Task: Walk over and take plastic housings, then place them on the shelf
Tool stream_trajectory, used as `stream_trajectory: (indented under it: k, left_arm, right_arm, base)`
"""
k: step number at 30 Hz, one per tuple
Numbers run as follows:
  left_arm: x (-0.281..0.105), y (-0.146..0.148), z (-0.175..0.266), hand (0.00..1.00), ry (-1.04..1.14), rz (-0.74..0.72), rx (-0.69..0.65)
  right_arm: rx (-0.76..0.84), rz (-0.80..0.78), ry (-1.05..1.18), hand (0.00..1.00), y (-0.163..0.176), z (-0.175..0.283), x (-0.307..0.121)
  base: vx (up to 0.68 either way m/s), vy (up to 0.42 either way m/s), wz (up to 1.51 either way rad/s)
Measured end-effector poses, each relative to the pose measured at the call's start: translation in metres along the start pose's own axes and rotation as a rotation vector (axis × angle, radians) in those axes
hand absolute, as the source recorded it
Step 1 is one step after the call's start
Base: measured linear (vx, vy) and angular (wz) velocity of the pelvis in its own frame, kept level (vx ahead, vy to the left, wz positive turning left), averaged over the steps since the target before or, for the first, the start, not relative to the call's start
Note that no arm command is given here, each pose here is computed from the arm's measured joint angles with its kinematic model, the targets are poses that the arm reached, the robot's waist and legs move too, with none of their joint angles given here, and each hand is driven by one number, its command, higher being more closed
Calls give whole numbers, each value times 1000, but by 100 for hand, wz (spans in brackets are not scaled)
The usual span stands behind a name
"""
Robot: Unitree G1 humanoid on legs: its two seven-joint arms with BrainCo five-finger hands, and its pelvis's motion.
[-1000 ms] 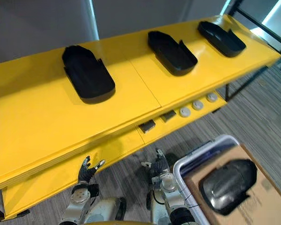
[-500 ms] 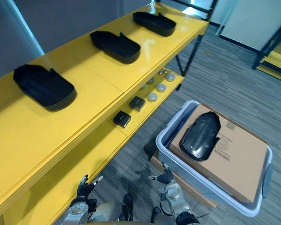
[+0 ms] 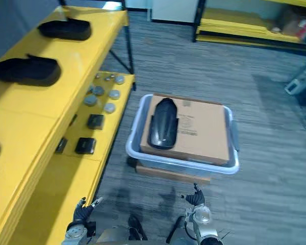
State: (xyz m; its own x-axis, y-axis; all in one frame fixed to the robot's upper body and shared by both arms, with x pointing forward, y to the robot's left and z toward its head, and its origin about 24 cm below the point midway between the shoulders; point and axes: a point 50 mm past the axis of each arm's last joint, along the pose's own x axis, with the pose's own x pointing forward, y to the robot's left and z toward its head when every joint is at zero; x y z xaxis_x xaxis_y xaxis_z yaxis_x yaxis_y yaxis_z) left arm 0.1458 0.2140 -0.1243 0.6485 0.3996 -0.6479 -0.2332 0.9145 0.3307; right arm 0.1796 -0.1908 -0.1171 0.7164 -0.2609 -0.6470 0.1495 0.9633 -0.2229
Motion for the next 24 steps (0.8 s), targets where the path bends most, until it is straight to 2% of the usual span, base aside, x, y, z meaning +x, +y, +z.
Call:
stream_trajectory:
  k: [5, 11, 19, 24]
  left_arm:
    - [-4, -11, -7, 0, 33, -24, -23]
    - [-6, -20, -3, 0, 24, -57, -49]
    - [1, -2, 5, 0, -13, -20, -15]
    - [-3, 10, -11, 0, 34, 16, -24]
  right_arm:
    - [34, -12, -2, 0, -3, 0, 0]
    - [136, -113, -17, 0, -24, 8, 5]
    - [211, -144, -1, 0, -27, 7, 6]
    - [343, -228, -12, 0, -47, 9, 6]
  base:
    - [109, -181, -7]
    - [89, 95, -18]
    - [71, 178, -2]
    - [-13, 40, -18]
